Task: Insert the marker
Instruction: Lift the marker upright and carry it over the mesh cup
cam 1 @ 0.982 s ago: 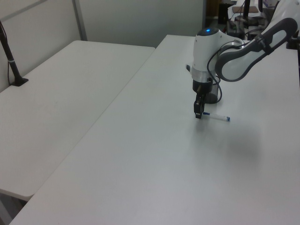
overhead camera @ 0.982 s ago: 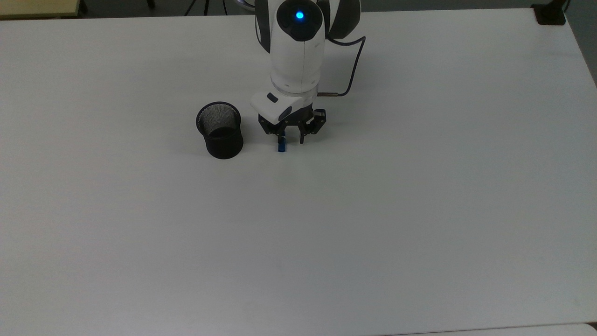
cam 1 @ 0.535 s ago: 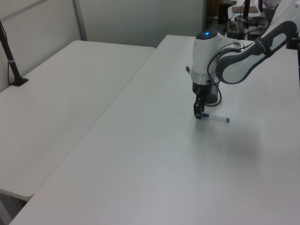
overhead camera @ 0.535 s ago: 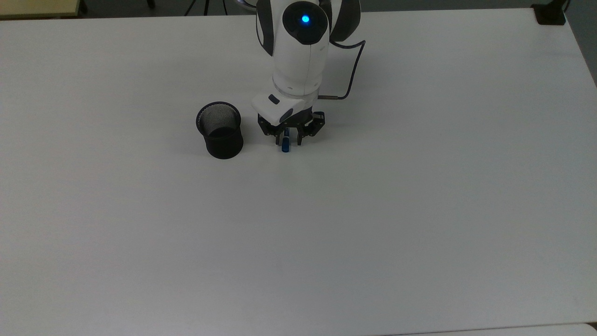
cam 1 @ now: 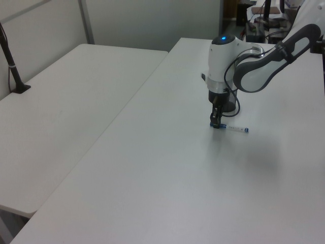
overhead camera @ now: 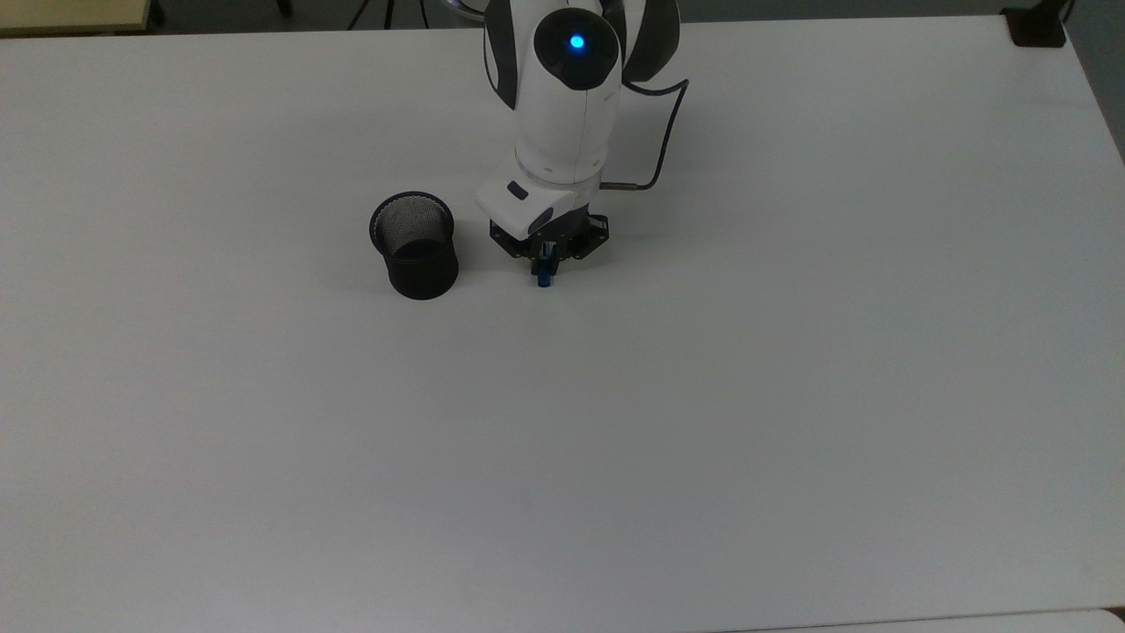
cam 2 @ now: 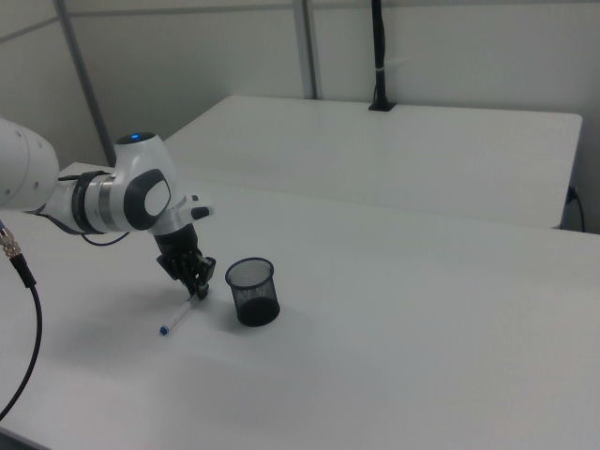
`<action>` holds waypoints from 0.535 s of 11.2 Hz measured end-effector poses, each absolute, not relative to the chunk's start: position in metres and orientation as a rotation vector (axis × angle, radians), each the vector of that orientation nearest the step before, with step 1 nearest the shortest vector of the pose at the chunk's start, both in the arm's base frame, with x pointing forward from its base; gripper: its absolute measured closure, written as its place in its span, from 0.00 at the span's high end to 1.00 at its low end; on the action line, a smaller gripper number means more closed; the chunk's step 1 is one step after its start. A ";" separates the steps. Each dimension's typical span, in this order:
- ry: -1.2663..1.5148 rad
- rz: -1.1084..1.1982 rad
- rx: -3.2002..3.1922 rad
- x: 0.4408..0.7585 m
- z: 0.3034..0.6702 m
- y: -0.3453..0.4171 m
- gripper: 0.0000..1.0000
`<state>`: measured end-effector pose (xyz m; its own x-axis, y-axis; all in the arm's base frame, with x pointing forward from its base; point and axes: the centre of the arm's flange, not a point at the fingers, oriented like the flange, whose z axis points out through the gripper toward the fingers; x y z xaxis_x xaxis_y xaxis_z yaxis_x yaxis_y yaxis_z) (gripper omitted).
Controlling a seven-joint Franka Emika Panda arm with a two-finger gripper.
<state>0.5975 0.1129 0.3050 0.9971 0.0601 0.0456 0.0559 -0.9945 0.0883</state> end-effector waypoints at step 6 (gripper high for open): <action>0.091 0.203 3.060 0.615 0.346 0.121 0.18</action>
